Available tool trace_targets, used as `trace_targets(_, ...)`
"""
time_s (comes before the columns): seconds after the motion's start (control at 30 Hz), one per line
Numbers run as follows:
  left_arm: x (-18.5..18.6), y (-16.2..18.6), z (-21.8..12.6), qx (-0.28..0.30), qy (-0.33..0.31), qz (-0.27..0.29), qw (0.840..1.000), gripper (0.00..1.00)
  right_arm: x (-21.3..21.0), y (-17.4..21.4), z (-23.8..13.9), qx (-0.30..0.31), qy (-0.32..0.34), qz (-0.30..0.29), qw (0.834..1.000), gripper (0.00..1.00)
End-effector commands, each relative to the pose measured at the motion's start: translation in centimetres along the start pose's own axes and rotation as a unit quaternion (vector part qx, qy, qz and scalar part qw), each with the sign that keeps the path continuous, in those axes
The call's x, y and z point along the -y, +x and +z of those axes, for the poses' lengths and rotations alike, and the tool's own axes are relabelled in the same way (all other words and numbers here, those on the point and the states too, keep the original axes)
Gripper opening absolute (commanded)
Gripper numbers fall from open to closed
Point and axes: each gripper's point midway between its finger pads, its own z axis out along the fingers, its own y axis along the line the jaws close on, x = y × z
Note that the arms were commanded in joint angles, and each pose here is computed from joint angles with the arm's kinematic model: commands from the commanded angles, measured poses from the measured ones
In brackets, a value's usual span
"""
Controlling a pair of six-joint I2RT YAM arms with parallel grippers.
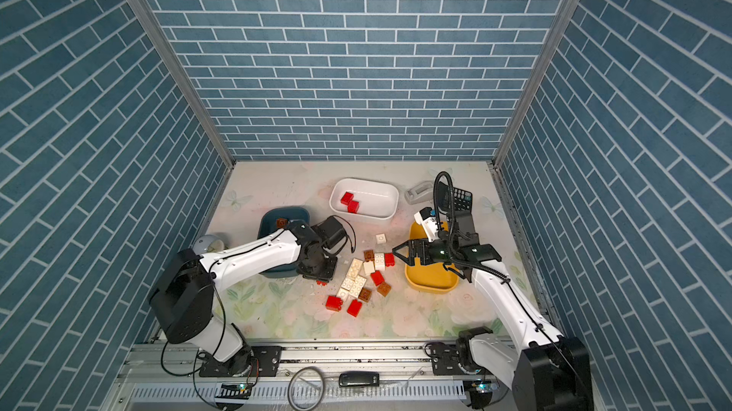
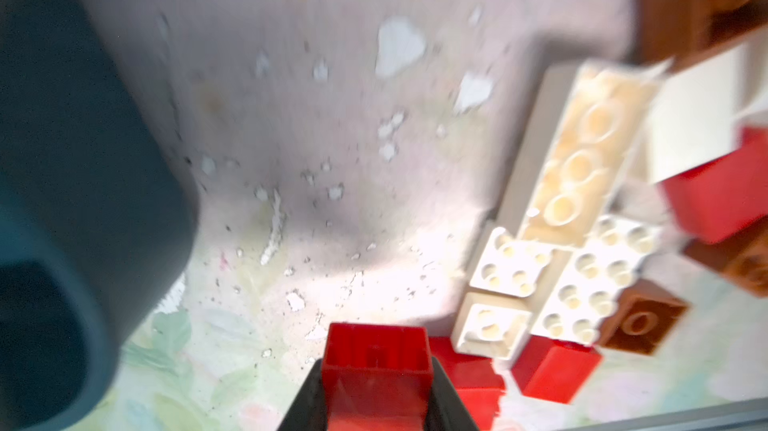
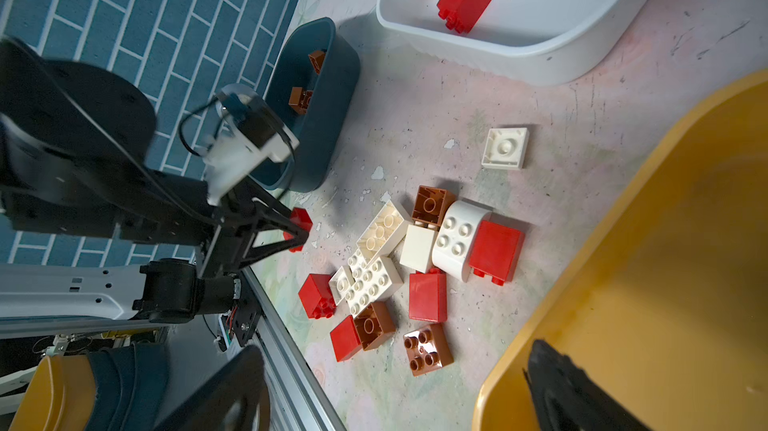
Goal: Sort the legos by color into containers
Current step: 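Carry the red brick over the white bin and open the left gripper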
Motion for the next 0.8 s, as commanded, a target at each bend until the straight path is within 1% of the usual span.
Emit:
trace_targets(0.0, 0.2, -3.3, -2.1, 0.02, 0.01, 0.014, 1.0, 0.32, -0.4, -1.3, -0.4, 0.011, 0.004, -0.026, 1.0, 0.99)
trace_targets(0.13, 1.1, -8.3, -3.4, 0.053, 0.02, 0.02, 0.998, 0.32, -0.5, -1.8, -0.6, 0.016, 0.007, -0.032, 0.999, 0.99)
trace_targets(0.23, 1.8, -12.2, -4.1, 0.092, 0.027, 0.02, 0.995, 0.32, -0.5, -2.1, -0.7, 0.02, 0.012, -0.036, 0.999, 0.99)
trace_targets(0.43, 2.9, -19.7, -3.5, 0.159, 0.051, 0.009, 0.986, 0.32, -0.4, -2.5, -0.6, 0.023, 0.013, -0.037, 0.999, 0.99)
trace_targets(0.57, 3.8, -23.1, -2.1, 0.179, 0.07, 0.005, 0.981, 0.32, -0.3, -2.7, -0.7, 0.025, 0.017, -0.04, 0.999, 0.99)
trace_targets(0.63, 4.1, -24.5, -1.2, 0.188, 0.068, 0.01, 0.98, 0.32, -0.3, -2.9, -0.7, 0.025, 0.018, -0.041, 0.999, 0.99)
trace_targets(0.77, 4.1, -27.6, -0.4, 0.223, 0.071, 0.004, 0.972, 0.33, -0.3, -3.2, -0.7, 0.027, 0.018, -0.041, 0.999, 0.99)
